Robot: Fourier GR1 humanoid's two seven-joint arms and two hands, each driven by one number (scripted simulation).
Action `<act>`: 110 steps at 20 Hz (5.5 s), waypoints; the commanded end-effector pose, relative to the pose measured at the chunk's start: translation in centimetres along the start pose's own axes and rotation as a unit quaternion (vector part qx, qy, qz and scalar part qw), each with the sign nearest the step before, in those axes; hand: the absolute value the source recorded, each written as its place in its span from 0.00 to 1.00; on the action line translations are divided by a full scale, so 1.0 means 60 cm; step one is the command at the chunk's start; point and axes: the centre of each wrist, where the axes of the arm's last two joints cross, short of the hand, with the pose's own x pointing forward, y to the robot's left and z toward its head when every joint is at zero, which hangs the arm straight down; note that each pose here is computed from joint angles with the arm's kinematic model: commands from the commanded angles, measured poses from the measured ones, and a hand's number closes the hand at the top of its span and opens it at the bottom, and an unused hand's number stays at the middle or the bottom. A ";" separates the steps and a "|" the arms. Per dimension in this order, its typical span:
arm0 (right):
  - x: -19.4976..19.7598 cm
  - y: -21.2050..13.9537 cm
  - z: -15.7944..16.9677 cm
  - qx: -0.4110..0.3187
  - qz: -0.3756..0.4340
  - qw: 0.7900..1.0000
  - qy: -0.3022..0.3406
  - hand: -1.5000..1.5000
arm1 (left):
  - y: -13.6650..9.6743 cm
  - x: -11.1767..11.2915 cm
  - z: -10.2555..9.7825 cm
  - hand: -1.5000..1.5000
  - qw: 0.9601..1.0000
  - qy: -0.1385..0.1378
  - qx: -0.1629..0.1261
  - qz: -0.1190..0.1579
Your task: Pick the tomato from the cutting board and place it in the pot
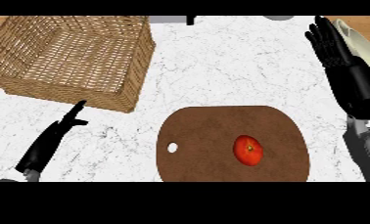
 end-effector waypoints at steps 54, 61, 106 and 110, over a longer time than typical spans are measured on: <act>0.059 0.269 0.228 -0.267 0.121 0.856 0.427 0.00 | -0.121 0.104 -0.083 0.50 0.978 -0.044 -0.052 0.199; 0.041 0.292 0.254 -0.288 0.039 0.887 0.359 0.00 | -0.128 0.087 -0.044 0.50 0.976 -0.040 -0.055 0.206; -0.072 -0.267 0.383 -0.168 0.119 0.964 0.171 1.00 | -0.110 0.057 -0.046 0.50 0.974 -0.037 -0.046 0.219; -0.039 -0.369 0.430 -0.166 0.135 0.965 0.153 1.00 | -0.096 0.073 -0.055 0.50 0.975 -0.043 -0.049 0.211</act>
